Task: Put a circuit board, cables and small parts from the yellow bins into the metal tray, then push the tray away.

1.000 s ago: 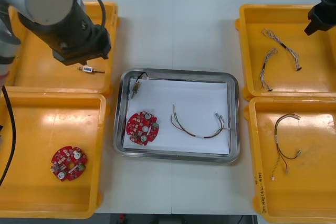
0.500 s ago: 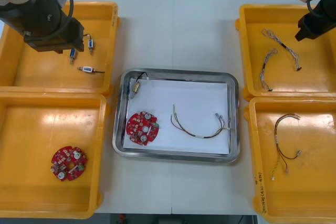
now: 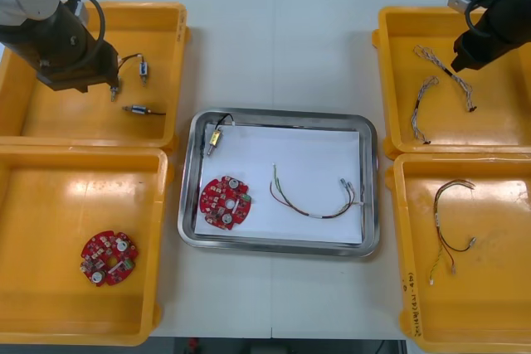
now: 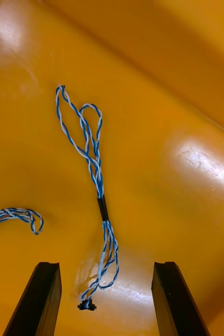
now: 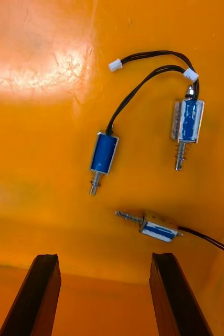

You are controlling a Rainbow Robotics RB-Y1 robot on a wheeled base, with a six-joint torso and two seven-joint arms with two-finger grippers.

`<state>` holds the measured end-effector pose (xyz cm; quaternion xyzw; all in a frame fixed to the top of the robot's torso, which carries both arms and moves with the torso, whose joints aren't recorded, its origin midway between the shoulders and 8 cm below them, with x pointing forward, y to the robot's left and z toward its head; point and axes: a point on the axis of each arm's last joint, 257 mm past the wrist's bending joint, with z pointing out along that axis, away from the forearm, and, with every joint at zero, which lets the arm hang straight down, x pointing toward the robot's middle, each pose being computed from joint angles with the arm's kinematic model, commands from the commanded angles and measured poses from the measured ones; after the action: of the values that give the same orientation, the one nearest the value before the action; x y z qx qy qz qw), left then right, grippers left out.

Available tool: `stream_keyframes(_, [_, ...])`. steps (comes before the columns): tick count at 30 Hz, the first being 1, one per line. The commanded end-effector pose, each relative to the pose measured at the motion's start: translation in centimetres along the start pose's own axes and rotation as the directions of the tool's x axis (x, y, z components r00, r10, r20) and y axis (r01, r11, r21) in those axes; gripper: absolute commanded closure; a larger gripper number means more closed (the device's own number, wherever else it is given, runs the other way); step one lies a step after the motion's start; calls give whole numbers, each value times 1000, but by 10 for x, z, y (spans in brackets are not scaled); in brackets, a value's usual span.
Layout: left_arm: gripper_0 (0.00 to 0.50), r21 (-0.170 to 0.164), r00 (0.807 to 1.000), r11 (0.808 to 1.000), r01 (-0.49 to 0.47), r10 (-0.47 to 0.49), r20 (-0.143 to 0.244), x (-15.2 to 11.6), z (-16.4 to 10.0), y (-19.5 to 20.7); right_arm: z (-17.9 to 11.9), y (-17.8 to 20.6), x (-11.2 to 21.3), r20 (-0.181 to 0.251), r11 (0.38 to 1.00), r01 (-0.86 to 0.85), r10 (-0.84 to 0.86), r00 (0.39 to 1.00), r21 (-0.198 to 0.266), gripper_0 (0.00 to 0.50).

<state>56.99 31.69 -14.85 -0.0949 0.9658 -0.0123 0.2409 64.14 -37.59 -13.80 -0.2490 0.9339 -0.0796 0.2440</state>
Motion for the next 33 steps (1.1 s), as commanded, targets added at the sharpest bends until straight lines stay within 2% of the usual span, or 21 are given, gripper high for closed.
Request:
stream_keyframes(1, [0, -13, 988, 993, -120, 121, 91, -48, -27, 4, -6, -4, -17, 46, 1000, -5, 5, 999, 18, 0])
stream_keyframes(6, [0, -21, 989, 994, -105, 106, 101, -59, -16, 1, 2, -7, -16, 68, 999, -18, 16, 998, 28, 0])
stream_keyframes(15, [0, -30, 989, 996, -89, 92, 116, -69, 9, 0, 15, -3, -7, 80, 999, -48, 47, 996, 11, 0])
stream_keyframes(21, [0, -15, 987, 996, -82, 84, 135, -73, 24, -11, 25, -2, 0, 85, 998, -67, 67, 994, 4, 0])
stream_keyframes(33, [0, -24, 989, 995, -94, 96, 110, -60, 44, -19, 43, -4, 12, 108, 996, -88, 86, 990, 14, 0])
